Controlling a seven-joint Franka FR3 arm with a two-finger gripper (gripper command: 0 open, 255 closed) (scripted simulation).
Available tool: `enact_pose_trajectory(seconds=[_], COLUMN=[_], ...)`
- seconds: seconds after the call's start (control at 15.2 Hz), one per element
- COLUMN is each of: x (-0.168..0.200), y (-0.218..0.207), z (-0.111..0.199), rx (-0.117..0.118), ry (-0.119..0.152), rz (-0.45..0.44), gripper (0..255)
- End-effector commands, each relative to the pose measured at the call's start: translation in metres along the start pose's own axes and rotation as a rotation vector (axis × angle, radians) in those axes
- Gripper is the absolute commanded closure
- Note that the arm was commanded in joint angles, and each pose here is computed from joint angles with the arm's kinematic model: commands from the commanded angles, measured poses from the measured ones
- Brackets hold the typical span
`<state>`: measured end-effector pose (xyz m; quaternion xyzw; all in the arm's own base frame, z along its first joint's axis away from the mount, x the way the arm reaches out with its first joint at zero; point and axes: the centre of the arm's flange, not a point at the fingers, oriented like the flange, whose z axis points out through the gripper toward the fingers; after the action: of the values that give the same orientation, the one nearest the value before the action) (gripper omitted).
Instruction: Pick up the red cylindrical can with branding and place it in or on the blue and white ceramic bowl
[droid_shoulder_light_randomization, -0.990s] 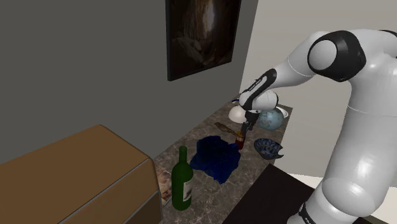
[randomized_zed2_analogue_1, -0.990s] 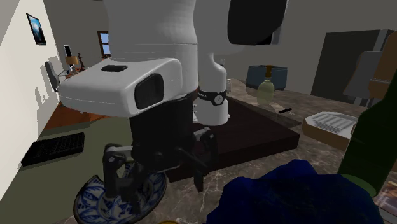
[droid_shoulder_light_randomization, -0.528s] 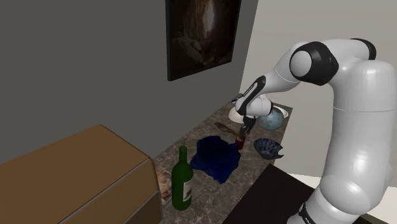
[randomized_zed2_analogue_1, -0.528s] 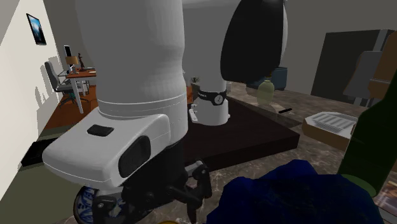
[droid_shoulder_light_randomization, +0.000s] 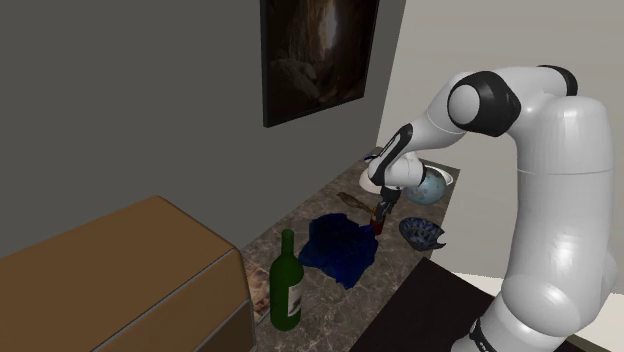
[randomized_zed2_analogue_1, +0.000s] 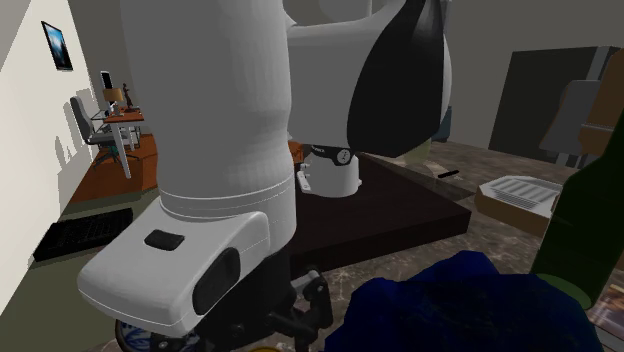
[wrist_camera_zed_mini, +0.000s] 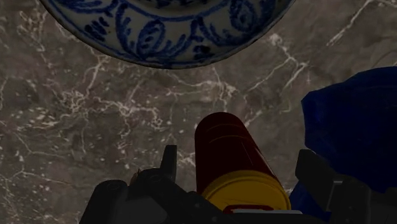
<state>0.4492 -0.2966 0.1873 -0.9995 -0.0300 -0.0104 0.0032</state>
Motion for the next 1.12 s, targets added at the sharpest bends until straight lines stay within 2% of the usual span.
enact_pose_trajectory(seconds=[0.0,0.07,0.13,0.73,1.06], x=[0.0,0.0,0.0,0.0,0.001], y=[0.0,0.0,0.0,0.0,0.0], z=[0.0,0.0,0.0,0.0,-0.026], rx=[0.0,0.0,0.0,0.0,0.0], ry=[0.0,0.0,0.0,0.0,0.0], rz=[0.0,0.0,0.0,0.0,0.0], gripper=[0,0,255,255,255])
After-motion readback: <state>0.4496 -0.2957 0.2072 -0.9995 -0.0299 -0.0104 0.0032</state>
